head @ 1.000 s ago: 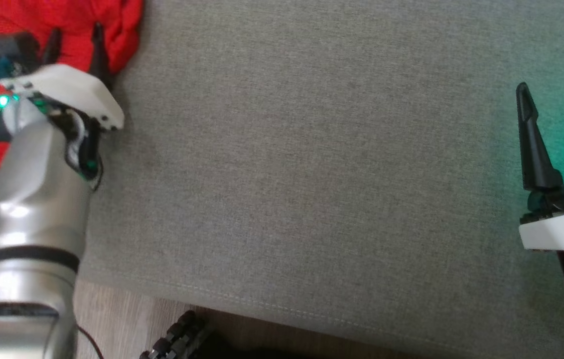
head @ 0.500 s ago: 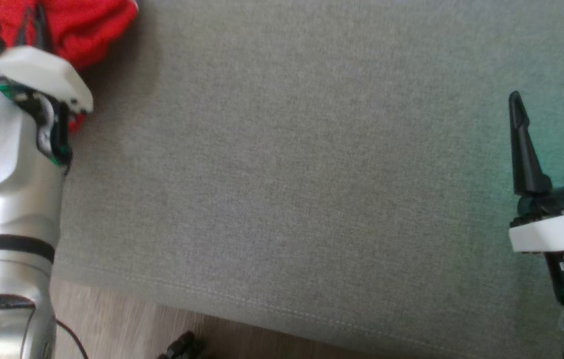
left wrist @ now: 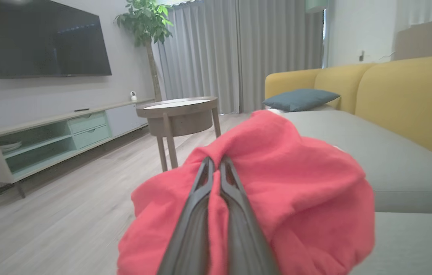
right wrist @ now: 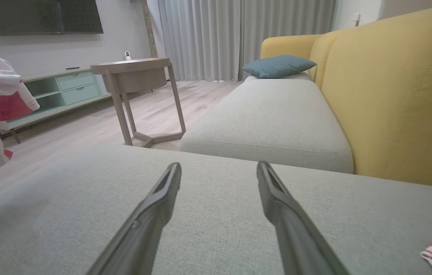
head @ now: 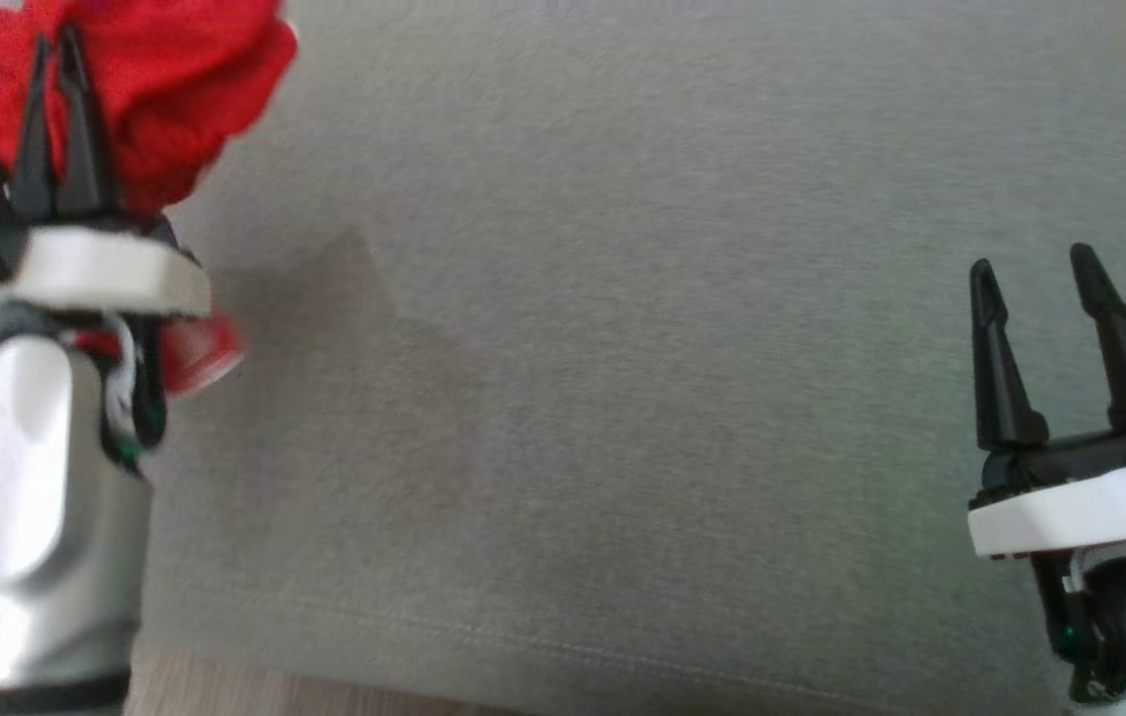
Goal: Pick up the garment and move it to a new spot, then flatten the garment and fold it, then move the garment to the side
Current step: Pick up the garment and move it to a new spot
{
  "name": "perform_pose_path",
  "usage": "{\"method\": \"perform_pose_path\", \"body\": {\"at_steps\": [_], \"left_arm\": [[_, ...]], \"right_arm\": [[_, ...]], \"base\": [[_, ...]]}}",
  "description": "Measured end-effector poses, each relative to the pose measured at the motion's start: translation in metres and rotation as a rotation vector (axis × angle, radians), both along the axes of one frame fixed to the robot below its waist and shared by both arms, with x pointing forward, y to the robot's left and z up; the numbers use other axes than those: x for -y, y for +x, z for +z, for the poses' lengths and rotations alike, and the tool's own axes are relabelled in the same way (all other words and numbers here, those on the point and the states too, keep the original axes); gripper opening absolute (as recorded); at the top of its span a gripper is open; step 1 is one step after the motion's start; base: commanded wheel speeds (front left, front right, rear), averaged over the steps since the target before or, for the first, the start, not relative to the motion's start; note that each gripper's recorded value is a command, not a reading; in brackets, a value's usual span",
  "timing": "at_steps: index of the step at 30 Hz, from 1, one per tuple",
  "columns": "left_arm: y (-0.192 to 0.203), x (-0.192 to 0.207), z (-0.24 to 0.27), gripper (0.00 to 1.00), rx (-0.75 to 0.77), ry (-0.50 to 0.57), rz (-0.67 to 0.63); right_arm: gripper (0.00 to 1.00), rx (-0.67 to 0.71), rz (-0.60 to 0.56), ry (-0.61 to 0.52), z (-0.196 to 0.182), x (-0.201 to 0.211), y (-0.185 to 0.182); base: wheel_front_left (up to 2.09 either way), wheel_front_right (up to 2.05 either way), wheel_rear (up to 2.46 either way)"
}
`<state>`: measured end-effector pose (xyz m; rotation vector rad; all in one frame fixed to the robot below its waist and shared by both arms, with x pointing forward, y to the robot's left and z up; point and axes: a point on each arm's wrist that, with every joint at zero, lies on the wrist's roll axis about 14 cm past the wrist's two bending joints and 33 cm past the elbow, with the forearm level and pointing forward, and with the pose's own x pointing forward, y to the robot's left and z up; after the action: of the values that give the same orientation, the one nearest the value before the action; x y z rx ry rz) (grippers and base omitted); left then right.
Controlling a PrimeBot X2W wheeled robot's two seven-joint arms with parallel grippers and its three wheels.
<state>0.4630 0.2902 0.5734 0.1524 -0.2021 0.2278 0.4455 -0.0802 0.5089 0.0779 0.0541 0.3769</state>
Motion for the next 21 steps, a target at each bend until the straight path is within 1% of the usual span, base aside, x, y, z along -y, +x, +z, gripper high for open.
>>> {"method": "perform_pose_path", "body": {"at_steps": [6,9,10,16,21], "left_arm": [[-0.009,0.057,0.017,0.0,0.064,-0.031,-0.127],[-0.009,0.088,0.022,0.0,0.069,-0.042,-0.205],[-0.008,0.112,0.017,0.0,0.052,-0.059,-0.269],[0.003,0.194,-0.009,0.0,-0.035,-0.123,-0.487],[0.0,0.28,-0.051,0.0,-0.171,-0.168,-0.724]], "right_arm": [[1.0,0.03,-0.08,0.01,0.014,0.025,-0.013],[1.0,0.047,-0.132,0.008,0.019,0.043,-0.02],[1.0,0.052,-0.169,0.011,0.02,0.055,-0.024],[1.0,0.042,-0.292,0.014,0.016,0.095,-0.04],[1.0,0.015,-0.396,0.019,0.005,0.127,-0.057]], "base": [[0.0,0.0,0.0],[0.0,0.0,0.0],[0.0,0.0,0.0],[0.0,0.0,0.0],[0.0,0.0,0.0]]}}
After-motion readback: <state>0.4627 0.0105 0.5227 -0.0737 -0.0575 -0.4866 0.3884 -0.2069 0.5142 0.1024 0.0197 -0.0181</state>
